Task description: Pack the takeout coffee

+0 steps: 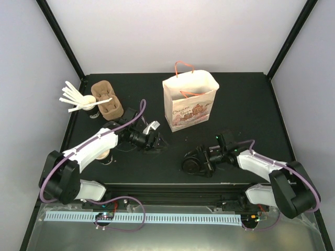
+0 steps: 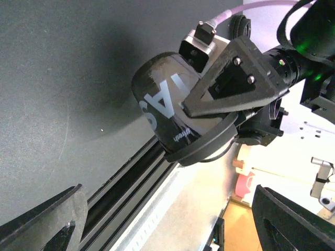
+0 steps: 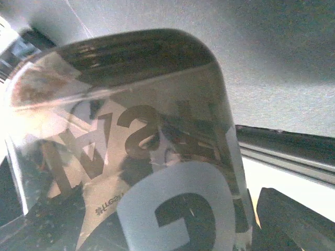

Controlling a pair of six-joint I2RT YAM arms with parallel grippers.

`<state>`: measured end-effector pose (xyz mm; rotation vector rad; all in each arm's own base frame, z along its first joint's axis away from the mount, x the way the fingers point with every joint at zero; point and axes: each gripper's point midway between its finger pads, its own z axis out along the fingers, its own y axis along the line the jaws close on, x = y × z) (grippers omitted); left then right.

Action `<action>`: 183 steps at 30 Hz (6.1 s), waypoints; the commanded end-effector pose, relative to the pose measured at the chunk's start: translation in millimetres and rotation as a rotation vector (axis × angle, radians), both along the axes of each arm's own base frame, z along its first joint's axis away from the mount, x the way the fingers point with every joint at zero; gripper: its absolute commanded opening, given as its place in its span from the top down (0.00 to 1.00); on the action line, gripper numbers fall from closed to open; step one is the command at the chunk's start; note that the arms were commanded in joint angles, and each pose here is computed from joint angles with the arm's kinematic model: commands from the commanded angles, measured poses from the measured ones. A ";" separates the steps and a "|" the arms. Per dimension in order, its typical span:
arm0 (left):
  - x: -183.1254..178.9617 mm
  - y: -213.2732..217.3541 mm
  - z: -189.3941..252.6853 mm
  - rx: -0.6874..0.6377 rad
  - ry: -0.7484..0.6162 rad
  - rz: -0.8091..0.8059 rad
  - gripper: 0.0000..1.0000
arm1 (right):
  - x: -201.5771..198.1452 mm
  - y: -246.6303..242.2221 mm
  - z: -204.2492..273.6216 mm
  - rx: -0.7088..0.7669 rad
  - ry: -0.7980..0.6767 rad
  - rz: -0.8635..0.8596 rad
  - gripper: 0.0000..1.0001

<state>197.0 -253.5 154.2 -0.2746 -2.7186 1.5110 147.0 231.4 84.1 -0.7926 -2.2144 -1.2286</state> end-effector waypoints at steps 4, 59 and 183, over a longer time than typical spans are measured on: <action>4.6 -8.3 7.3 -0.016 -0.010 -0.034 0.12 | 40.5 10.6 29.5 0.044 0.264 -0.295 0.09; 51.2 34.2 -11.0 0.036 0.011 0.247 0.42 | 98.2 33.9 107.5 -0.640 -1.338 0.674 0.00; -79.3 -119.5 -42.9 0.105 -0.678 -0.199 0.15 | 30.3 -60.6 -33.2 -0.771 -0.861 0.529 0.25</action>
